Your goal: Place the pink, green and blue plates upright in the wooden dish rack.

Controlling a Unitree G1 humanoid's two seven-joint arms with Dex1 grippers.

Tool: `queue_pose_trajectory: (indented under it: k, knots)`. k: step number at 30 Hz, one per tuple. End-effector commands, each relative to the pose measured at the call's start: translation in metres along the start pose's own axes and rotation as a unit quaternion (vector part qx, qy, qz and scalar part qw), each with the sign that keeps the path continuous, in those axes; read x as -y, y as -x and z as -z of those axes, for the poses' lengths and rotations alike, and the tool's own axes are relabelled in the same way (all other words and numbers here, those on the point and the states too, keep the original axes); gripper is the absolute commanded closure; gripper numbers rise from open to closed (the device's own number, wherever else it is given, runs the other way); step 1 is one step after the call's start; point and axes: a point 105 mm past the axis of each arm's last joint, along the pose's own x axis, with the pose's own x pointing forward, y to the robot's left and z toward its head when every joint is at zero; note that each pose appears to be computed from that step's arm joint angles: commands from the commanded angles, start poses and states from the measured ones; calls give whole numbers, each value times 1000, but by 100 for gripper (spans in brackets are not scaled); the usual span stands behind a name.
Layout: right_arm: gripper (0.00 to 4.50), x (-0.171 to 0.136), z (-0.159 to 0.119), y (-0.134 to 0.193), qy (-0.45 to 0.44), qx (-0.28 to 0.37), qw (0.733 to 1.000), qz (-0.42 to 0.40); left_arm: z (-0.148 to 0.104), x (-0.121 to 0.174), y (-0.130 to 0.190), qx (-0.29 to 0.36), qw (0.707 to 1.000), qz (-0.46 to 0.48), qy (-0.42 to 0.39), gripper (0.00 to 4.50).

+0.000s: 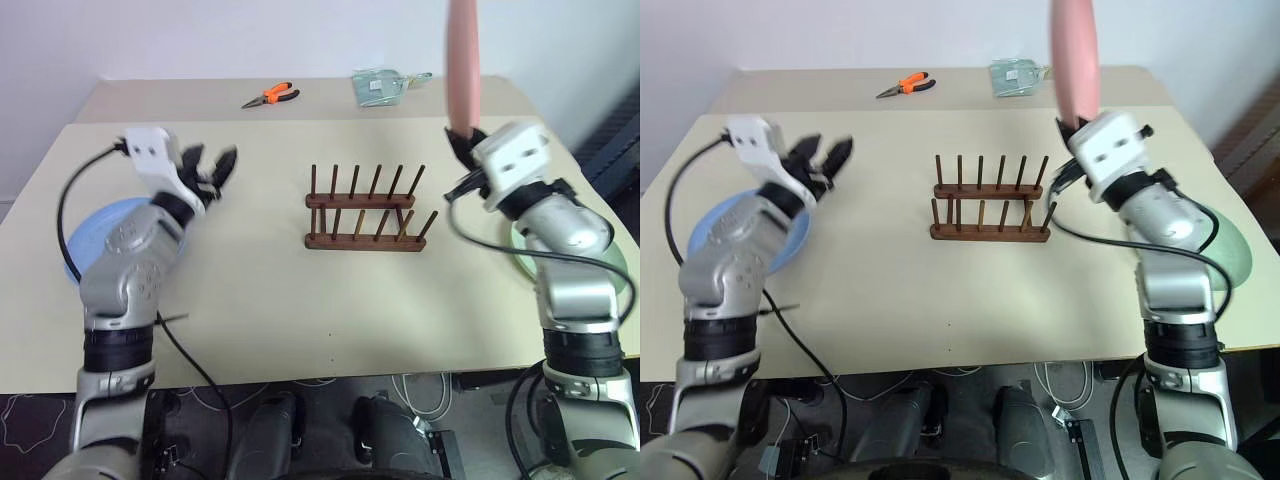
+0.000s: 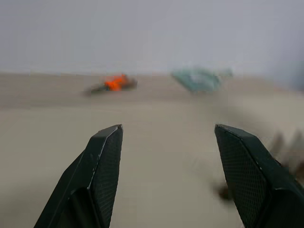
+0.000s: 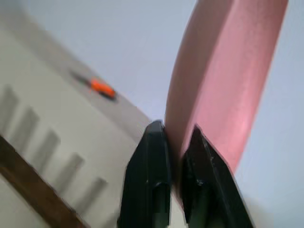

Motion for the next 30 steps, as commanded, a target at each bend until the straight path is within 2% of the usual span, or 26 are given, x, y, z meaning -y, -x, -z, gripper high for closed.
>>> queue_pose_trajectory:
  k: [1, 5, 9, 16, 21, 22, 23, 28, 30]
  knots:
    - [450, -9, -21, 21, -115, 29, 991, -53, -3, 34, 16, 6, 992, 123, -8, 136]
    - [450, -24, -22, 33, -181, 11, 979, -95, 29, 64, 39, -66, 970, 232, -25, 136]
    - [450, -34, -10, 41, -197, -29, 973, -116, 48, 91, 54, -110, 944, 309, -19, 136]
    - [450, -40, 7, 46, -232, -61, 963, -127, 52, 111, 51, -111, 936, 332, -23, 136]
    - [450, -34, 27, 43, -258, -85, 957, -100, 57, 118, 52, -116, 932, 341, -30, 136]
    - [374, -33, 29, 42, -255, -88, 958, -98, 58, 119, 52, -117, 932, 342, -32, 132]
    - [341, -33, 30, 42, -250, -89, 959, -98, 58, 119, 52, -117, 931, 343, -33, 132]
    - [96, -24, 30, 36, -198, -80, 974, -75, 60, 122, 52, -117, 931, 343, -29, 132]
    - [96, -19, 24, 38, -185, -69, 978, -74, 61, 122, 52, -119, 931, 343, -28, 132]
